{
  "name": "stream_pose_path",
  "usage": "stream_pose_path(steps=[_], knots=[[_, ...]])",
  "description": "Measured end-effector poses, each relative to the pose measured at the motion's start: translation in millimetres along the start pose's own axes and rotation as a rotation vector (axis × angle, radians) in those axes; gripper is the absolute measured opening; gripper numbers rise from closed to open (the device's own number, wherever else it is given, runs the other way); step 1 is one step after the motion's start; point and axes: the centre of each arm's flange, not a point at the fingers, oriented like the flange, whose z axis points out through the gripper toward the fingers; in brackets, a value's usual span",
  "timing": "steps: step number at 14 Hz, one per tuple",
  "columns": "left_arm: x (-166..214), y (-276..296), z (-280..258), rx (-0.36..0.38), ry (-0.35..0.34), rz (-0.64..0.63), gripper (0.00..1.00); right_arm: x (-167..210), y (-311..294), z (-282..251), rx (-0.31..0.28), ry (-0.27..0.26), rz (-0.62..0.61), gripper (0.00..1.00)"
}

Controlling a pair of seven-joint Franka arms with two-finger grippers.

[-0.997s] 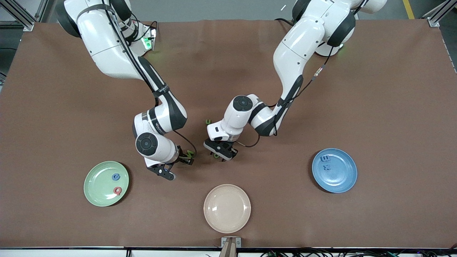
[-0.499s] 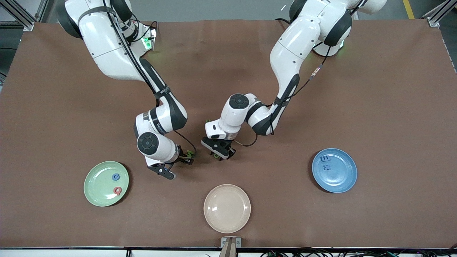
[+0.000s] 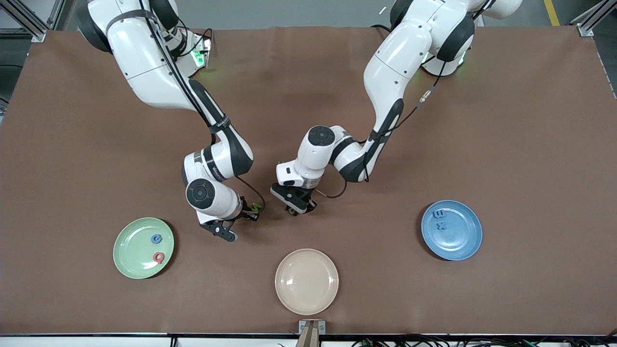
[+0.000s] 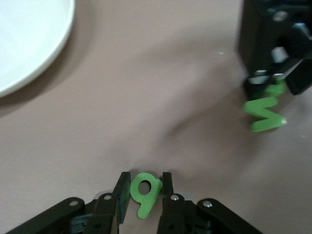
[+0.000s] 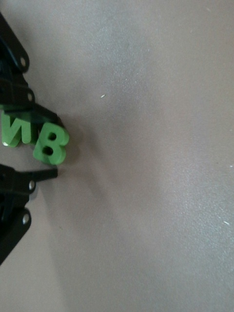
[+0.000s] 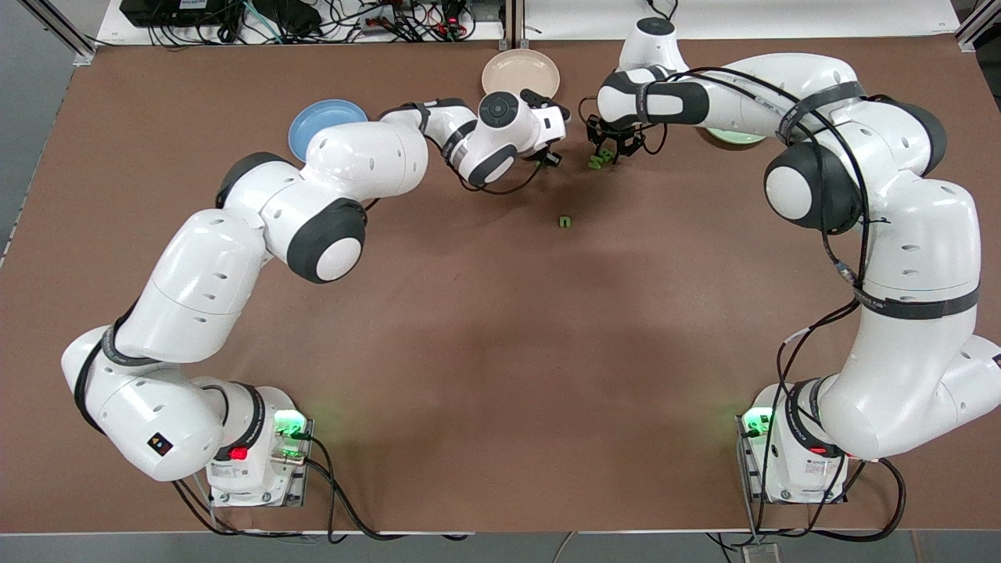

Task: Sort upper and lower case letters into plates
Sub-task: 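Drop the q in the blue plate while the right gripper drops B in green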

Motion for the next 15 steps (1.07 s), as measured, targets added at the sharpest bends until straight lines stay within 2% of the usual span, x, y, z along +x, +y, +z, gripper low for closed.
stream_pose_path(steps=[1,2,5,7,9,11,15], knots=[[3.4,-17.9,-3.9,0.040,-0.041,-0.003,0.30,0.0,0.0,0.0,0.000,0.000,0.000,0.43],[9.1,-42.4,-12.3,0.081,-0.092,-0.009,0.30,0.0,0.0,-0.7,0.000,0.000,0.000,0.37],[25.9,-133.0,-54.7,0.167,-0.240,-0.040,0.30,2.0,0.3,-2.3,-0.004,0.009,-0.011,0.37],[30.8,-186.4,-82.0,0.198,-0.292,-0.085,0.30,13.0,6.1,-10.1,-0.050,0.049,-0.082,0.37],[31.4,-231.5,-103.7,0.217,-0.323,-0.115,0.30,38.6,22.6,-27.0,-0.098,0.081,-0.172,0.37],[24.6,-281.3,-115.6,0.224,-0.343,-0.117,0.30,73.8,51.8,-47.3,-0.128,0.092,-0.288,0.37],[-17.6,-364.4,-114.0,0.238,-0.433,-0.205,0.30,146.2,136.1,-75.2,-0.189,0.114,-0.491,0.37]])
